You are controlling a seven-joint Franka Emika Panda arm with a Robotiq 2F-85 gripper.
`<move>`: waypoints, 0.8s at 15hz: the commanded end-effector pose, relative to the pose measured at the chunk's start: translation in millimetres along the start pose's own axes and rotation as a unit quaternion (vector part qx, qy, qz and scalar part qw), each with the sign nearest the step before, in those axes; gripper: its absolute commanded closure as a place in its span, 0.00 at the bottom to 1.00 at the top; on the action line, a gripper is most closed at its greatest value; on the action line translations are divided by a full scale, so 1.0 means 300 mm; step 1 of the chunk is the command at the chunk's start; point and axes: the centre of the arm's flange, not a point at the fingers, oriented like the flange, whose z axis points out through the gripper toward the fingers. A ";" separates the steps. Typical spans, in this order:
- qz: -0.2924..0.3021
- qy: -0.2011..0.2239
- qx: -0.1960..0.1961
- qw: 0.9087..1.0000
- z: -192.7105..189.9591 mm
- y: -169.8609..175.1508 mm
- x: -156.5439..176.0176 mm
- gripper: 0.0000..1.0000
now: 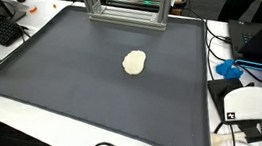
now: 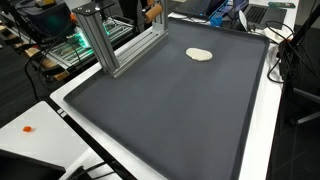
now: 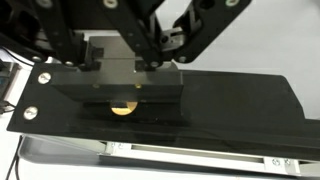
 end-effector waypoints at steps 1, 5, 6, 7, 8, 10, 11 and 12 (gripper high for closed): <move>0.008 -0.007 0.007 1.000 0.003 -0.006 -0.039 0.78; 0.016 -0.016 0.010 1.000 0.020 -0.004 -0.042 0.78; 0.018 -0.017 0.011 1.000 0.021 -0.004 -0.043 0.78; 0.020 -0.017 0.008 1.000 0.021 -0.003 -0.043 0.78; 0.022 -0.020 0.008 1.000 0.019 -0.002 -0.044 0.78; 0.025 -0.022 0.007 0.999 0.012 -0.001 -0.047 0.78; 0.027 -0.023 0.008 0.999 0.006 0.000 -0.049 0.78; 0.027 -0.025 0.006 0.999 0.004 0.000 -0.050 0.78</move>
